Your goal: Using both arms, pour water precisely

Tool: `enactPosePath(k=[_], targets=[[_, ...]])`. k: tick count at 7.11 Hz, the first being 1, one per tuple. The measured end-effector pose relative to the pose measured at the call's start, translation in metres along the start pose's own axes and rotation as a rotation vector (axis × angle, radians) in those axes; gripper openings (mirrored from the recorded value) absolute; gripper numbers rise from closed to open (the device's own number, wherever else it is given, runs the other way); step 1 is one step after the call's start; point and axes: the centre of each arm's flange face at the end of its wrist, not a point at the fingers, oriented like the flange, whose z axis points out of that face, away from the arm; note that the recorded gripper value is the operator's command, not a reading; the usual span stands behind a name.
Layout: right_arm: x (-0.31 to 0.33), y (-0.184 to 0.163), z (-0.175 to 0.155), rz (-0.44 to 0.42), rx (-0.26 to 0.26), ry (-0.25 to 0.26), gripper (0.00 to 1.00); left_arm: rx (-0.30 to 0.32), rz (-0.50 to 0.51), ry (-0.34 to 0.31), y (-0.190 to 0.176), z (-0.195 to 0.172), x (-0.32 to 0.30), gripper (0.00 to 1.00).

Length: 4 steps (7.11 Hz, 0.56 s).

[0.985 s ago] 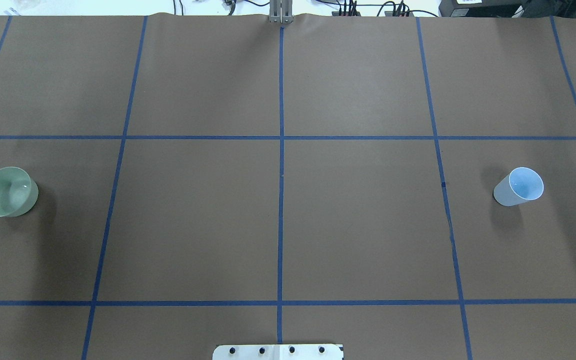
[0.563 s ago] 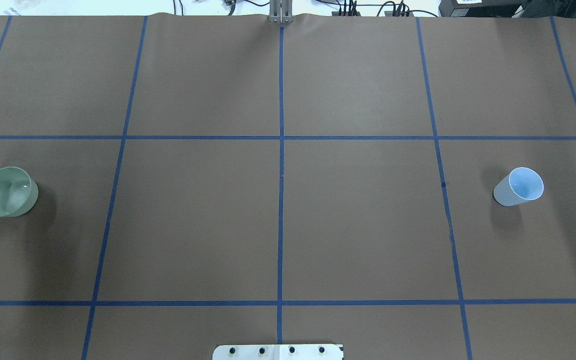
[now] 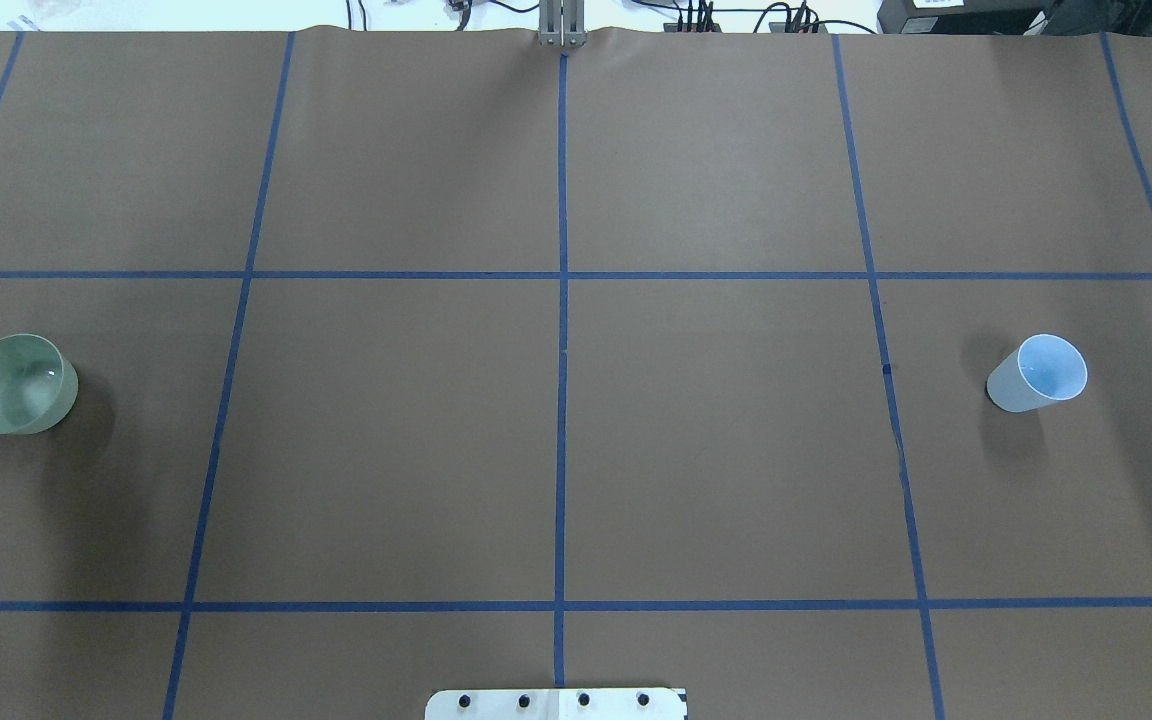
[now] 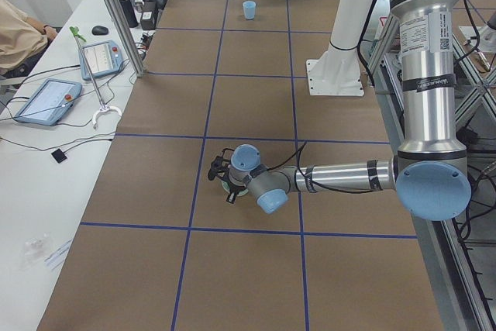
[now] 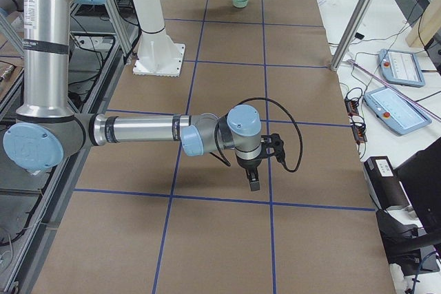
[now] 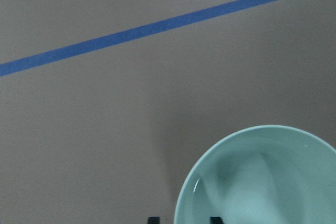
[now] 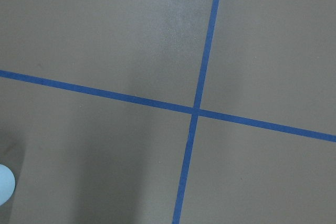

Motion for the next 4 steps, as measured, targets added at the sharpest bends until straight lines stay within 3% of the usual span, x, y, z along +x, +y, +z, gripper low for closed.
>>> enactPosePath(k=[2,4], targets=[[0.0,0.001,0.0,0.0,-0.001,0.0,1.0,0.006,0.011,0.034,-0.019,-0.006,0.021,0.0],[0.001,0.002,0.001,0.001,-0.003,0.0,1.0,-0.009,0.008,0.081,-0.071,-0.027,0.076,0.0]])
